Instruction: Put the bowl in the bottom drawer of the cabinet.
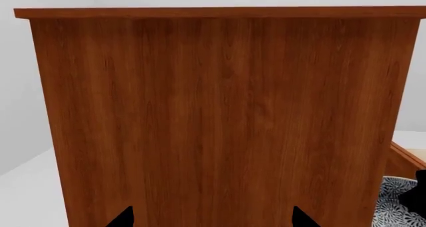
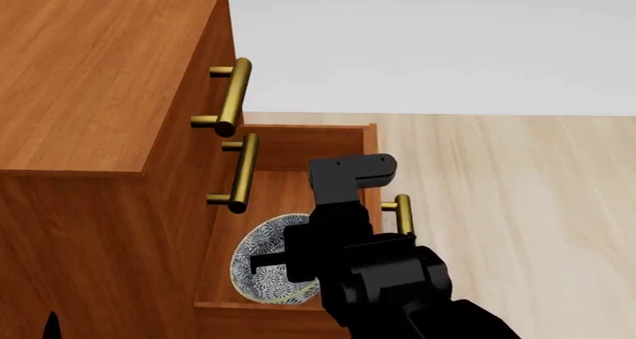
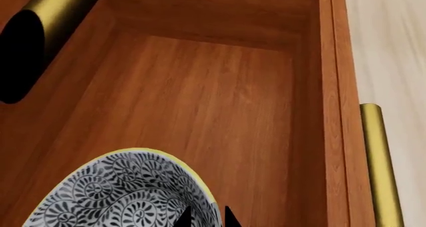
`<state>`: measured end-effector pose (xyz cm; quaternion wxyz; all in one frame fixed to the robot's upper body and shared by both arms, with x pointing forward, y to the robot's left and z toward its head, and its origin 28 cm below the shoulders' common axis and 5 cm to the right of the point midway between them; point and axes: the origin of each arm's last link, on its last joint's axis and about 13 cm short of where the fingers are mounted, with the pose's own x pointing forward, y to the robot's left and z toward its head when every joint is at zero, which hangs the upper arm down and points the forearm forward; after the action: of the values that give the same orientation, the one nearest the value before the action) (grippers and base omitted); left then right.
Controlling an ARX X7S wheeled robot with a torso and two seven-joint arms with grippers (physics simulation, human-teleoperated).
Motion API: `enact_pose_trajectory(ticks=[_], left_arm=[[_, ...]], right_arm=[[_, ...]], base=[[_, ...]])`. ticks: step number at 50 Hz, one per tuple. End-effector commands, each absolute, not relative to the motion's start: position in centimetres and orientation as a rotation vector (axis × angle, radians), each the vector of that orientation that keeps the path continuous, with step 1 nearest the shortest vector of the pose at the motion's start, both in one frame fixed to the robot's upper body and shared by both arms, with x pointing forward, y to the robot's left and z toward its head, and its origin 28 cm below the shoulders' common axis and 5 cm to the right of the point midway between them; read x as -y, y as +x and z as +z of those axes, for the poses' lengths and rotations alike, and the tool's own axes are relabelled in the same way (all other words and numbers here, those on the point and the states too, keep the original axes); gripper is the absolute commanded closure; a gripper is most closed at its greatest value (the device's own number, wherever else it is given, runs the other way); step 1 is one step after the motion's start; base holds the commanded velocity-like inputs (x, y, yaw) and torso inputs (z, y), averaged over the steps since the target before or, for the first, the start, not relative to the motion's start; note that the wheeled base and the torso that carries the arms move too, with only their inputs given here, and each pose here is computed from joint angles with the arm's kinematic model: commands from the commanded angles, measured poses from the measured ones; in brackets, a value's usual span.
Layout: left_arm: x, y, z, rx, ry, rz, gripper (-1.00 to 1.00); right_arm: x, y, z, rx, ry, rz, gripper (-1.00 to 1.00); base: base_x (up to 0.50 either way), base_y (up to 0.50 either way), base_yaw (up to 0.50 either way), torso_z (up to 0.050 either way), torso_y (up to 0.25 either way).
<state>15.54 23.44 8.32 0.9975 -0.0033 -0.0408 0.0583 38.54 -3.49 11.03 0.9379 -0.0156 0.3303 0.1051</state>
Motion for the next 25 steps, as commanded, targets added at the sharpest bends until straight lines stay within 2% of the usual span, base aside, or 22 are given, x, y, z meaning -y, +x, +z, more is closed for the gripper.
enact_pose_trajectory(ticks=[1, 5, 6, 25], left_arm=[[-23.47, 15.58, 8.24, 0.078, -0.006, 0.118, -1.0], [-23.48, 15.57, 8.23, 0.079, -0.006, 0.119, -1.0], [-23.48, 15.57, 8.21, 0.078, -0.007, 0.119, -1.0], [-23.46, 15.49, 8.3, 0.081, -0.005, 0.12, -1.0]], right_arm=[[3.46, 38.32, 10.63, -0.69, -0.029, 0.215, 1.0], [3.46, 38.28, 10.58, -0.696, -0.021, 0.222, 1.0], [3.44, 38.24, 10.5, -0.698, -0.02, 0.223, -1.0], [3.58, 38.3, 10.4, -0.684, -0.039, 0.226, -1.0]], base=[[0.0, 0.0, 0.0, 0.0, 0.0], [0.0, 0.0, 0.0, 0.0, 0.0], [0.0, 0.0, 0.0, 0.0, 0.0], [0.0, 0.0, 0.0, 0.0, 0.0]])
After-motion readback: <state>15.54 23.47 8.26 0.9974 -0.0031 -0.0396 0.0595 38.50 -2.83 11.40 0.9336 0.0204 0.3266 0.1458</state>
